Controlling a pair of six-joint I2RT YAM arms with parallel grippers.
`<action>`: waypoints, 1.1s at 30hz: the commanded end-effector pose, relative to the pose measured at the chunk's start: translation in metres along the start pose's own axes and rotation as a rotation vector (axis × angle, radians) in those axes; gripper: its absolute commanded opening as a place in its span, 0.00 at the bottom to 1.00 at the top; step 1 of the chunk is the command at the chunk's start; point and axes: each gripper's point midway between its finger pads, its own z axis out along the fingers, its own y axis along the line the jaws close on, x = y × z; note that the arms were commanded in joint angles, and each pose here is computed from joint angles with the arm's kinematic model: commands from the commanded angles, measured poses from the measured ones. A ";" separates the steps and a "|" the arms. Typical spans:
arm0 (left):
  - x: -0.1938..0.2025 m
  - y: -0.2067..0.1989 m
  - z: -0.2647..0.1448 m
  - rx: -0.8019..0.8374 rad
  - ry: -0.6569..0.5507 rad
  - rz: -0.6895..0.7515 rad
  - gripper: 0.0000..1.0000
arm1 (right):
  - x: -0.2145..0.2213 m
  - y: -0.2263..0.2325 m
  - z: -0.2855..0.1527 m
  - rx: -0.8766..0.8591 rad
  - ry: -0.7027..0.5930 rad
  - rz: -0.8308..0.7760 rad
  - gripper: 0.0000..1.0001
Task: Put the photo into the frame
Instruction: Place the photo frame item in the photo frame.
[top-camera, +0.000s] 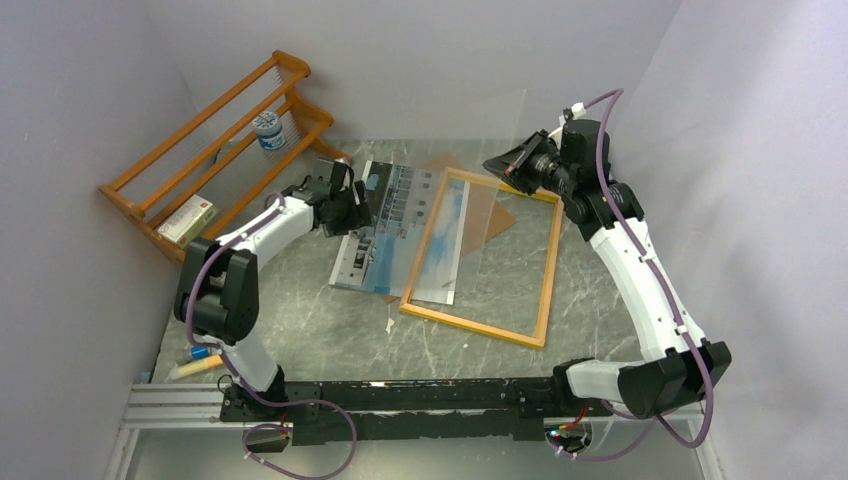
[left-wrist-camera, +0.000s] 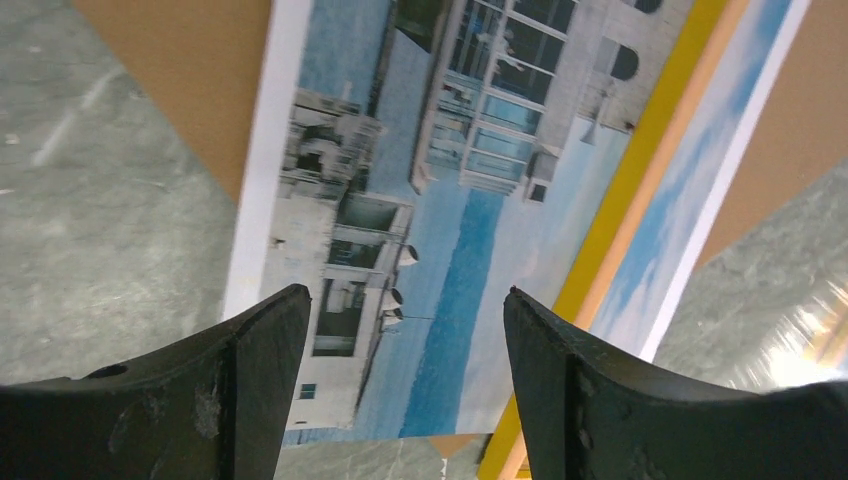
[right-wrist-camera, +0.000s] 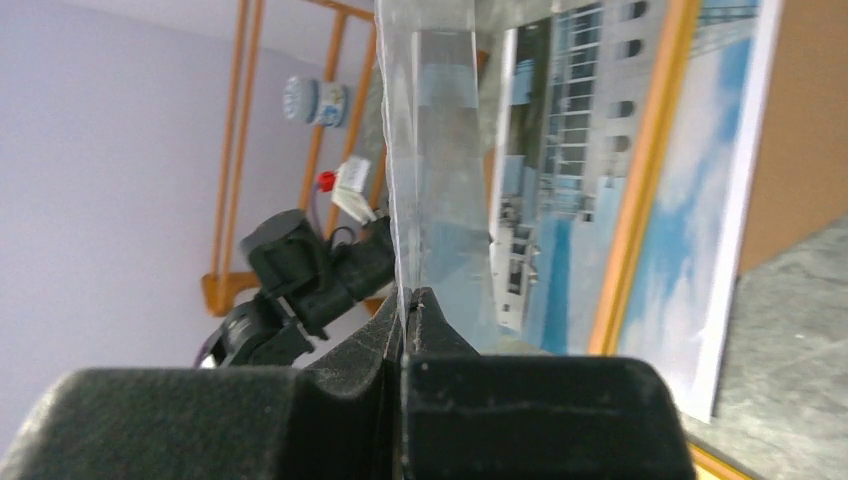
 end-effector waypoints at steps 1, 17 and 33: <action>-0.032 0.013 -0.026 -0.078 -0.132 -0.053 0.76 | -0.017 0.067 -0.030 -0.217 -0.054 -0.019 0.00; -0.016 0.020 -0.016 -0.033 -0.059 -0.063 0.80 | 0.037 -0.127 0.049 0.180 0.029 -0.056 0.00; 0.029 -0.048 0.031 0.423 0.253 0.014 0.91 | 0.035 -0.218 0.046 0.094 0.023 -0.160 0.01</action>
